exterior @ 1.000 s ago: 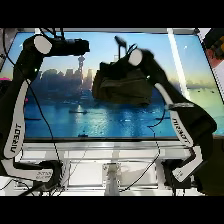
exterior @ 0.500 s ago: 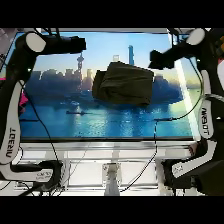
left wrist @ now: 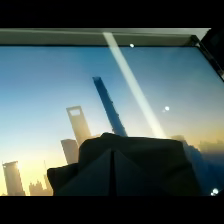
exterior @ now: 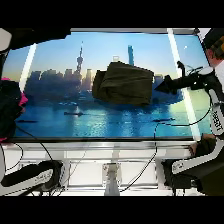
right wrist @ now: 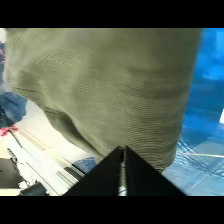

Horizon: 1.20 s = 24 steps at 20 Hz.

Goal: Fold the clothes and pants, and hang the long-sleeved shirts on hangers.

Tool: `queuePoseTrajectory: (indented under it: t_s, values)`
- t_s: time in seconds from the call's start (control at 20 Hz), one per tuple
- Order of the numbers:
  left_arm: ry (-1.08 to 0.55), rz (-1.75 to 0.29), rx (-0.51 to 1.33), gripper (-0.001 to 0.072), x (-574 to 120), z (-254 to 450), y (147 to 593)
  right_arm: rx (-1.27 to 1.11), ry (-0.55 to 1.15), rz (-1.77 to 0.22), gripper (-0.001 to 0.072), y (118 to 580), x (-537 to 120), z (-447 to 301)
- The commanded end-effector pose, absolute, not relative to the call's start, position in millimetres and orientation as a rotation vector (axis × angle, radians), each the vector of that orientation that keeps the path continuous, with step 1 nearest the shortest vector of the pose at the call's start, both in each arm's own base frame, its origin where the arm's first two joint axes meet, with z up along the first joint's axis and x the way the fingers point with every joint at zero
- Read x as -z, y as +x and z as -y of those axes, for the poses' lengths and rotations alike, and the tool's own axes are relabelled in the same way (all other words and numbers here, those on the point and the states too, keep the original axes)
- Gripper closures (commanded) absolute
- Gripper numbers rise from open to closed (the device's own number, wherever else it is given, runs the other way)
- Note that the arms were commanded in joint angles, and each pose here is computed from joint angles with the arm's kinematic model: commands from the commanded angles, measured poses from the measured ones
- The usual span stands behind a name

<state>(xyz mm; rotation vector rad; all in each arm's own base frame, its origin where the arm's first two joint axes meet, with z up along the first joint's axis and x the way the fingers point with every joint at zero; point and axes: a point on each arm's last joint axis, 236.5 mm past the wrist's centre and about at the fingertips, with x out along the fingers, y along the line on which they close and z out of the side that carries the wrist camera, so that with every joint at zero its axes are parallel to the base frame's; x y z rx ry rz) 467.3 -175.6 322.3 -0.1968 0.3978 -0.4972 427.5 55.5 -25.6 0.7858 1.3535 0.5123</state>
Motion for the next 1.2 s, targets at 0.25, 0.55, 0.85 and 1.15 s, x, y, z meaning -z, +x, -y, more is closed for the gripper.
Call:
queuePoseTrajectory:
  t_s: [0.25, 0.55, 0.85, 1.15]
  values:
    - [-0.172, -0.471, 0.522, 0.0700, -313.4, 177.5, 447.7, -0.509, 0.791, -1.386, 0.0130, 417.9, 56.6, -76.1]
    - [-0.165, -0.500, 0.529, 0.0700, -307.5, 178.4, 443.9, -0.523, 0.845, -1.402, 0.0129, 428.4, 71.6, -81.7]
    - [-0.162, -0.509, 0.531, 0.0700, -305.5, 178.6, 442.9, -0.625, 0.831, -1.438, 0.0137, 448.1, 82.4, -130.2]
    - [-0.160, -0.520, 0.533, 0.0700, -303.4, 179.0, 441.2, -0.495, 0.894, -1.446, 0.0690, 457.1, 85.4, -112.0]
